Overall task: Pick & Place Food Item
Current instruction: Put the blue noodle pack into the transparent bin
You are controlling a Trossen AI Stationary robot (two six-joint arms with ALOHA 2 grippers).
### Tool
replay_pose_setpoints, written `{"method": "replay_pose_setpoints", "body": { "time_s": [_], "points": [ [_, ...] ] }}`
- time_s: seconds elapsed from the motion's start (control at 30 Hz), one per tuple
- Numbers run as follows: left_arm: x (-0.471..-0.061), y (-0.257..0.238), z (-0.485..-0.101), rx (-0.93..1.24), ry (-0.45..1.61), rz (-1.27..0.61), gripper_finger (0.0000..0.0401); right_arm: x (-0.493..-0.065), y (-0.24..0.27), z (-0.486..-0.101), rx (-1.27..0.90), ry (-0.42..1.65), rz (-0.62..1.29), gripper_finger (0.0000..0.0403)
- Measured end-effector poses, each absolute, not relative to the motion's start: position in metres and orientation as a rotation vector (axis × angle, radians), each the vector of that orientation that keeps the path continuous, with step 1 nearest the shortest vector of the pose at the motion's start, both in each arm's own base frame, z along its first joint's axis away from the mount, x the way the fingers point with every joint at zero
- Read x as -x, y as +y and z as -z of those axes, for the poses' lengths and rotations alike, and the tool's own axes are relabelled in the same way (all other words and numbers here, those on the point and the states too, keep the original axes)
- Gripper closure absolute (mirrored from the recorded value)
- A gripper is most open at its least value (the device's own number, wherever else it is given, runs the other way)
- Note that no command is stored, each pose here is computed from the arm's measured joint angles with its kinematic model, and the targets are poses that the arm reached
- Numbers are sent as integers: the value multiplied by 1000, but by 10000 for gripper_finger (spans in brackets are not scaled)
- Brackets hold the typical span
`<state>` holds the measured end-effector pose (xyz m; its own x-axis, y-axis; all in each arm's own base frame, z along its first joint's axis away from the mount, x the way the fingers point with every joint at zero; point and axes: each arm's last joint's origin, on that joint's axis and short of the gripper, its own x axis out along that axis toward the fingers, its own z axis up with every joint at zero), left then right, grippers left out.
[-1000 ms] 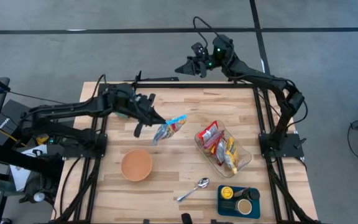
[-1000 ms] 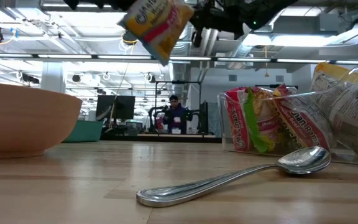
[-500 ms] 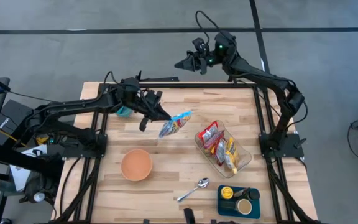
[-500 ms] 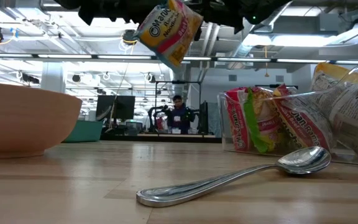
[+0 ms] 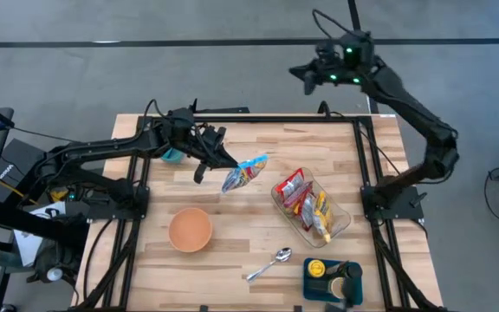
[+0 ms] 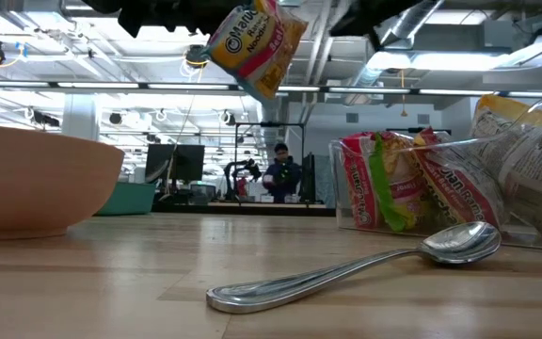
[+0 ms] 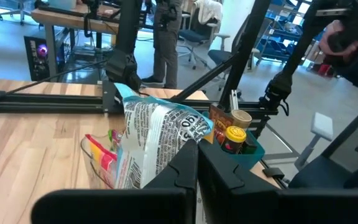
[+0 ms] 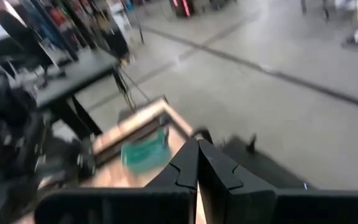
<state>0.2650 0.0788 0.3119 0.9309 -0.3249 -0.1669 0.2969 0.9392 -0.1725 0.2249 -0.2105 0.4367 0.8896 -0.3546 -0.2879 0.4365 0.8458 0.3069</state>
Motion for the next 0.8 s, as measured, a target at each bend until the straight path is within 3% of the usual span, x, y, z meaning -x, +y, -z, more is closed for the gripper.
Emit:
{"method": "replay_pose_setpoints", "body": {
  "time_s": [0.37, 0.8],
  "points": [
    [-270, 62, -312, 141, 201, 392, 401, -186, -141, -438, -467, 517, 337, 403],
    [-276, 37, -309, 127, 217, 489, 401, -244, -70, -421, -342, 681, 31, 403]
  ]
}}
